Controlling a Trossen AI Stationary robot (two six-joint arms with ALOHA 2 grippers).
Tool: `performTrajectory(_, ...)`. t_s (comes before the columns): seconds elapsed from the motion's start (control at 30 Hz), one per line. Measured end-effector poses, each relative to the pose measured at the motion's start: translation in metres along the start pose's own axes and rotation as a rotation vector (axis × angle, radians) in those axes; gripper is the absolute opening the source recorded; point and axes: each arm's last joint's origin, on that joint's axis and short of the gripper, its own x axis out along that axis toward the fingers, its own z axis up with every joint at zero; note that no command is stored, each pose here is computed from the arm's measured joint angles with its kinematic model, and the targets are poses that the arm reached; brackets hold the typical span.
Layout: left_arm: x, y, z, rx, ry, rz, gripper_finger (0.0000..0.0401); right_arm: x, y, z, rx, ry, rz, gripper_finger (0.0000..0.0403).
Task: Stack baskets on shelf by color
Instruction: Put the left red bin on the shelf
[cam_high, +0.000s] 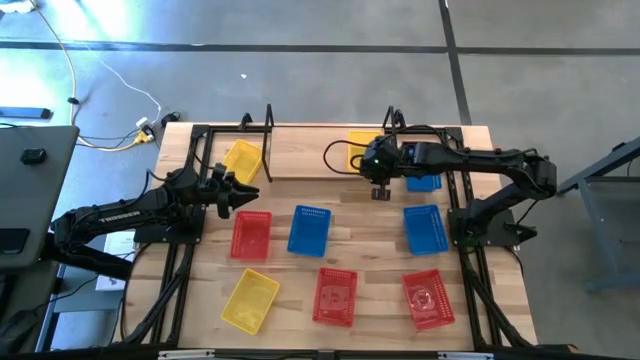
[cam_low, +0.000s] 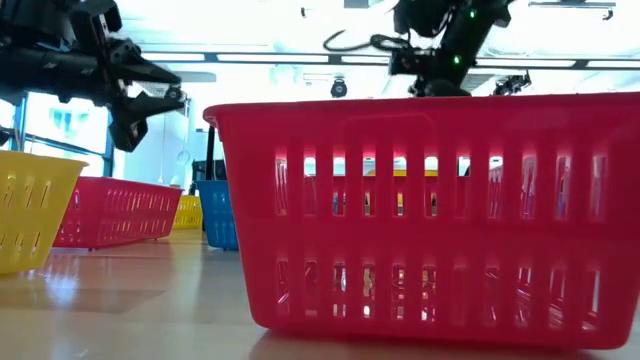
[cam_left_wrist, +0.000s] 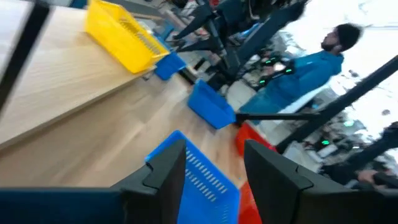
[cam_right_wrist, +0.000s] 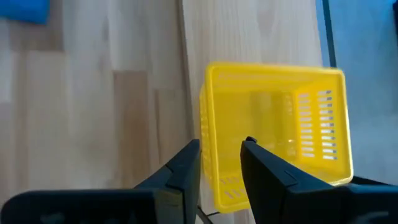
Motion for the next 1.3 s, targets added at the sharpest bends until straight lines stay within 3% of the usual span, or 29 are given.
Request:
performTrajectory(0.4, -0.003, -0.036, 0.027, 0.112, -0.013, -0.15, 0.0138, -0.039, 0.005, 0.034, 0.141, -0.116, -0.056, 0.0101)
performTrajectory(0.6, -0.002, -0.057, 0.045, 0.126, 0.069, -0.143, 0.0138, -0.045, 0.009, 0.038, 0.161, -0.125, -0.048, 0.0101)
performTrajectory(1.03, 0.009, -0.098, 0.068, 0.101, 0.366, -0.077, 0.0137, -0.046, 0.015, 0.036, 0.151, -0.097, -0.033, 0.0101)
performTrajectory(1.3, 0.025, -0.112, 0.051, 0.081, 0.599, -0.07, 0.0137, -0.046, 0.015, 0.036, 0.149, -0.097, -0.033, 0.0101)
